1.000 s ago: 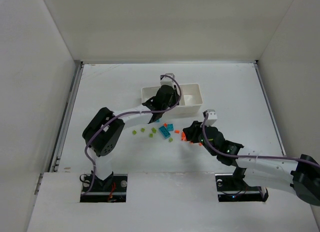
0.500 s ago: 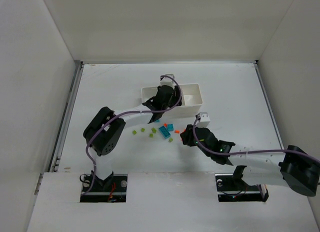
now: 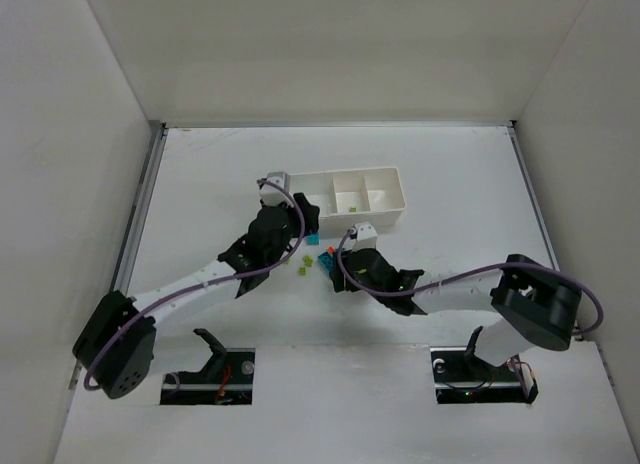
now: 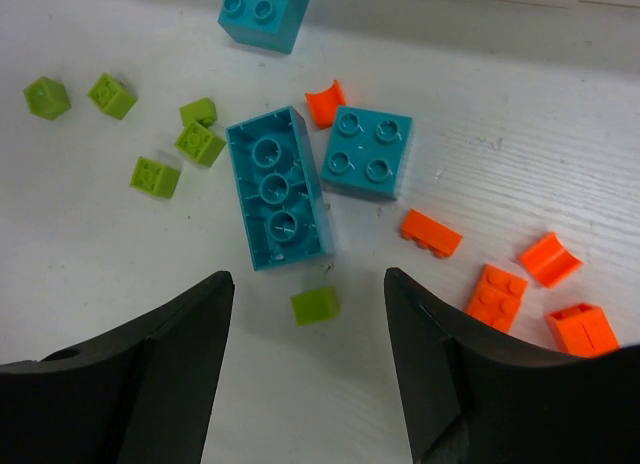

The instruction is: Sort the legos into containers by color

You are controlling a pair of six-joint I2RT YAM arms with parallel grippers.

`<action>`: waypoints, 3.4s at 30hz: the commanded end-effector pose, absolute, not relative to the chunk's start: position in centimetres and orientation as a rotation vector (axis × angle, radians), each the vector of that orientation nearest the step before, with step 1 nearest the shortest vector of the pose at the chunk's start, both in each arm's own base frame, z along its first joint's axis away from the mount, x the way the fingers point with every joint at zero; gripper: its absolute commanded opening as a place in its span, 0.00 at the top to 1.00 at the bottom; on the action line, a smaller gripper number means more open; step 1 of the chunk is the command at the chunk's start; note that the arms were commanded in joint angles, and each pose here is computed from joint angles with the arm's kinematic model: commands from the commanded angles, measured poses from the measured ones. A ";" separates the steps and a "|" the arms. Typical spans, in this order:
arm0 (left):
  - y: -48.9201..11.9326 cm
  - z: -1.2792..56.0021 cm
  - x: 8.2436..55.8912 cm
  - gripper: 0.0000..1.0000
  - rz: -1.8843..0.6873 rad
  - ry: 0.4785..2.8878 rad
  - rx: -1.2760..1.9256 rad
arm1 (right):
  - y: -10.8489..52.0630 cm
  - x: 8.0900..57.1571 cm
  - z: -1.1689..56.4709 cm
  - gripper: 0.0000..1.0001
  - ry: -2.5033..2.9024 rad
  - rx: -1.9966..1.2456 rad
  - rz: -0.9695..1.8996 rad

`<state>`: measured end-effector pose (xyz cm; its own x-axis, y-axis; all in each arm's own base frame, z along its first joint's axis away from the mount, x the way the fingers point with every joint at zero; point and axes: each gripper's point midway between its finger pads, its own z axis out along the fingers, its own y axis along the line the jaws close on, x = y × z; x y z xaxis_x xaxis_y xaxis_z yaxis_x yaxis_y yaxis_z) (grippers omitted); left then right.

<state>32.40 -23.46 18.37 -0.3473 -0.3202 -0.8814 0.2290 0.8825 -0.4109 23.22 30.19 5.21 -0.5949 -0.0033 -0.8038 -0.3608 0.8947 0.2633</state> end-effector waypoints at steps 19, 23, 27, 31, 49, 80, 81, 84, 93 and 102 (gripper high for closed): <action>-13.9 10.4 24.1 0.52 -0.373 2.023 -0.150 | 33.8 26.4 4.5 0.63 2.118 -0.297 0.469; -13.7 10.0 23.7 0.52 -0.372 2.035 -0.151 | 33.3 25.8 6.8 0.73 2.086 -0.268 0.508; -14.1 9.9 23.7 0.51 -0.369 2.041 -0.137 | 32.8 24.4 10.4 0.75 2.038 -0.260 0.557; -14.8 9.6 23.5 0.51 -0.382 2.047 -0.112 | 32.7 24.5 15.0 0.74 1.954 -0.237 0.635; -19.7 7.6 23.1 0.52 -0.410 2.064 0.007 | 37.6 38.5 17.4 0.64 1.912 -0.187 0.584; -21.8 4.5 24.2 0.82 -0.285 2.112 0.122 | 25.9 29.0 18.3 0.38 1.823 -0.035 0.599; -21.7 4.5 24.2 0.82 -0.282 2.112 0.122 | 25.5 28.6 18.6 0.38 1.815 -0.033 0.602; -21.9 5.3 24.2 0.84 -0.272 2.102 0.140 | 24.4 27.7 19.1 0.38 1.800 -0.028 0.610; -25.2 13.8 25.2 0.84 -0.448 1.962 0.102 | 20.1 26.6 18.5 0.55 1.785 0.066 0.607; -32.0 19.6 32.6 0.83 -0.592 1.864 0.103 | 18.9 27.5 16.6 0.68 1.832 0.141 0.567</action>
<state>30.28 -29.95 17.29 -0.4094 -0.1833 -0.8938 0.2998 0.8982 -0.3215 27.30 18.95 16.11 -0.3507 0.3318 -0.8757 -0.1949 0.8888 0.4148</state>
